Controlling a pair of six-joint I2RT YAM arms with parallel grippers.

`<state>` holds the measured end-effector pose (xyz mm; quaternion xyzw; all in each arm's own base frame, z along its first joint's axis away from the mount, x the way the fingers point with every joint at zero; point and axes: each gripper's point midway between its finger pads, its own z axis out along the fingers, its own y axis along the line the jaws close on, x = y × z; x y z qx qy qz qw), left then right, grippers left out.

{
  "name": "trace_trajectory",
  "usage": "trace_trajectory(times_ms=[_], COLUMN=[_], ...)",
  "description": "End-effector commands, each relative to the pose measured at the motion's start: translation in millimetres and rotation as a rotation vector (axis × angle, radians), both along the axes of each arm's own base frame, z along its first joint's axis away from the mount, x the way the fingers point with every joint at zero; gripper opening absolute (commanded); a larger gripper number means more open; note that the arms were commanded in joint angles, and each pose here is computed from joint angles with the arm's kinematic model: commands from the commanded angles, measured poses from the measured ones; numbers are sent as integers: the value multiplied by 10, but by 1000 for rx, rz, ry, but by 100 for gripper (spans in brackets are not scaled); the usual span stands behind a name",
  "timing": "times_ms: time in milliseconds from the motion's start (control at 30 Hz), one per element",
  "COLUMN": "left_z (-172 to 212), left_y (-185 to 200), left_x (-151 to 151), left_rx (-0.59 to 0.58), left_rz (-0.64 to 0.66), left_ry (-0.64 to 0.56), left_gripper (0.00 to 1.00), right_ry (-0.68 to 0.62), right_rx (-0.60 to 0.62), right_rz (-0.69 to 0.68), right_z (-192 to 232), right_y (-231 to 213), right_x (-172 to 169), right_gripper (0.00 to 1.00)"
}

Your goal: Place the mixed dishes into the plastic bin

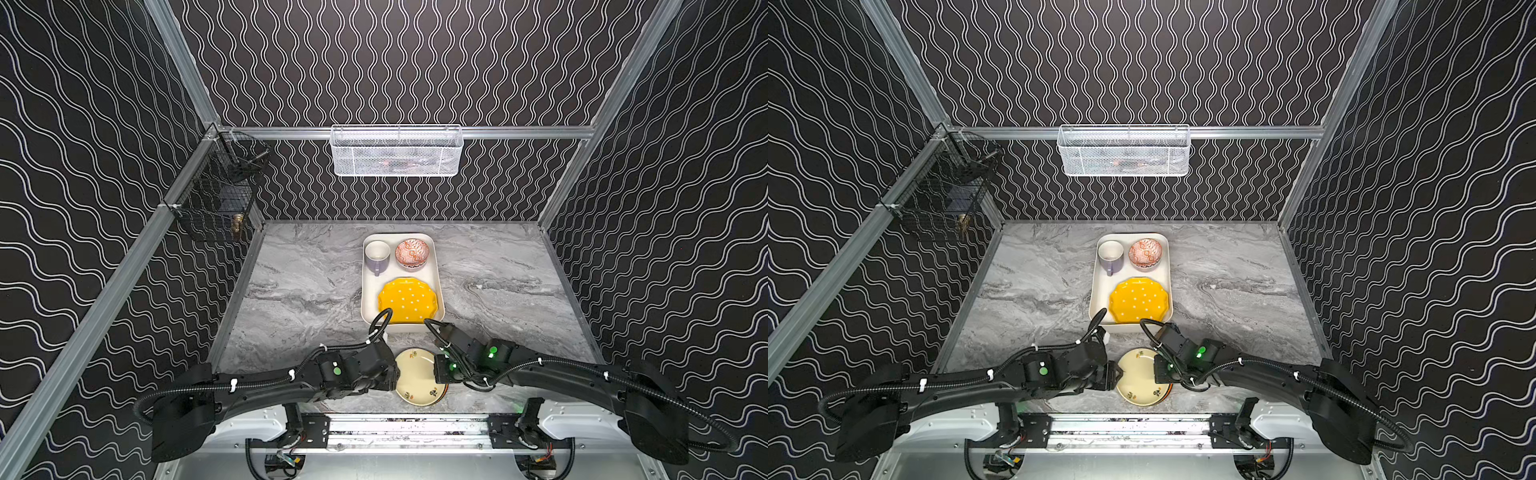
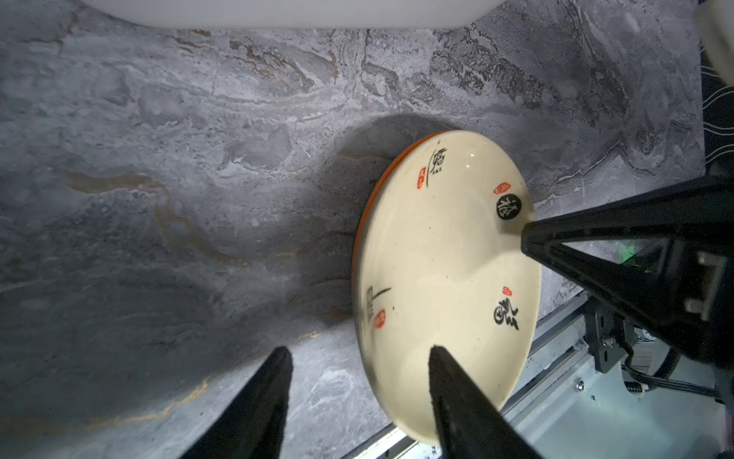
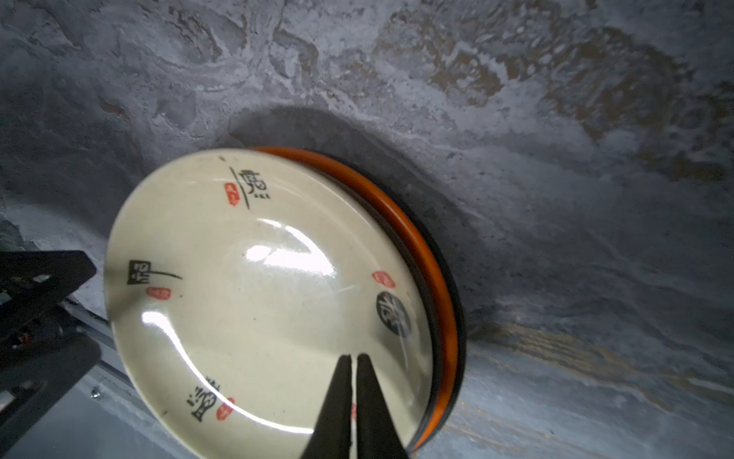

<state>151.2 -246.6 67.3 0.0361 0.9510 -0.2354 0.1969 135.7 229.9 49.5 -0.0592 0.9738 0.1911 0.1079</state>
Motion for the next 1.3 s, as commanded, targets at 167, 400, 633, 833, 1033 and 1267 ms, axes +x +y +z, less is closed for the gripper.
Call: trace_trajectory(times_ms=[167,400,633,833,1033,1267], left_z=[4,-20,-31,-39,-13,-86], left_y=[-123,-196,-213,-296,-386,-427], left_x=[22,33,46,66,87,84], left_rx=[-21,-8,6,-4,-17,-10], left_rz=[-15,-35,-40,-49,-58,-68], left_ry=[9,18,18,25,29,44], left_gripper=[35,26,19,18,22,22], right_ry=[-37,-34,-35,-31,-34,-51], right_rx=[-67,-70,-70,-66,-64,-71], right_rz=[-52,-60,-57,-56,-56,-66], right_z=[24,-7,-26,-60,-88,-30], right_y=[-214,-259,-278,-290,-291,-318], right_x=[28,5,-7,-27,-26,2], right_gripper=[15,15,15,15,16,19])
